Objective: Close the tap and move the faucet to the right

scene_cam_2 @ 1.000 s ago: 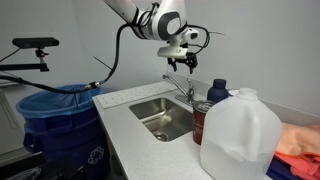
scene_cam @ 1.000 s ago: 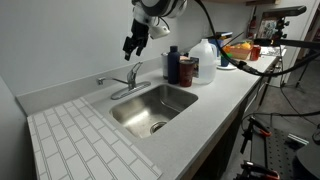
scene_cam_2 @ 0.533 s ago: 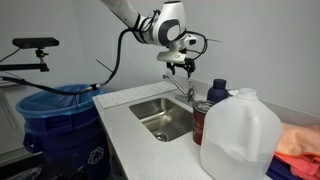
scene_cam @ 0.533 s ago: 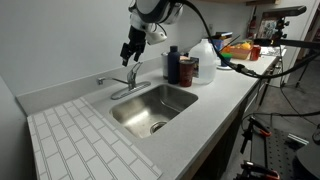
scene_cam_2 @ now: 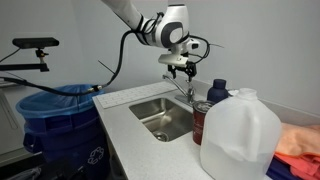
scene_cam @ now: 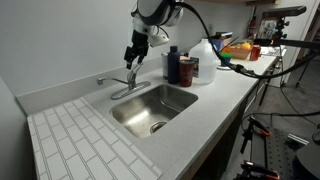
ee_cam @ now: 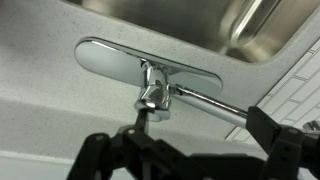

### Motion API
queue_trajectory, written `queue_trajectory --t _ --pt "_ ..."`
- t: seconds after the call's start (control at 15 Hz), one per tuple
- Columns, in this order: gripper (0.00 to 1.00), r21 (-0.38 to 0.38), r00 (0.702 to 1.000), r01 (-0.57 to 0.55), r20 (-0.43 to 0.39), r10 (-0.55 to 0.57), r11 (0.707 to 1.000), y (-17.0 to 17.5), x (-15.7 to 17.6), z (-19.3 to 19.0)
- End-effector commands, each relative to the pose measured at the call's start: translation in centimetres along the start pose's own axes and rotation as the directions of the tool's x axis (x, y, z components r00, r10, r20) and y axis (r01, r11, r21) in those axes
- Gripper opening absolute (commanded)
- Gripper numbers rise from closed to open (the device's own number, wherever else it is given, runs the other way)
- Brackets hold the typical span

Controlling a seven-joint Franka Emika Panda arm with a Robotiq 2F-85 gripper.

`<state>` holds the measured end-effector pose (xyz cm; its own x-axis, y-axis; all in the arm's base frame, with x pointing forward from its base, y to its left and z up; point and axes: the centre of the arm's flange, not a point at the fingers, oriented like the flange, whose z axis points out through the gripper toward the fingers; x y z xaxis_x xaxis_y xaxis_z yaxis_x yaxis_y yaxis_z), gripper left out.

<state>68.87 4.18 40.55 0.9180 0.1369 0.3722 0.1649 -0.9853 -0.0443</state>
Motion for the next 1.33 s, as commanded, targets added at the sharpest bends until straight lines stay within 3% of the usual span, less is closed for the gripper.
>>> queue_trajectory --t 0.0,0.2,0.67,1.27 --pt "1.0 0.046 0.997 -0.052 0.057 0.049 0.998 0.1 -0.4 0.3" --pt "1.0 0.072 0.993 -0.071 0.102 0.064 0.995 -0.5 -1.3 0.9" --pt "1.0 0.088 0.989 -0.098 0.118 0.087 0.991 -0.3 -1.9 1.0" --pt "1.0 -0.004 0.998 0.005 -0.06 -0.006 1.0 -1.3 -0.3 -3.1"
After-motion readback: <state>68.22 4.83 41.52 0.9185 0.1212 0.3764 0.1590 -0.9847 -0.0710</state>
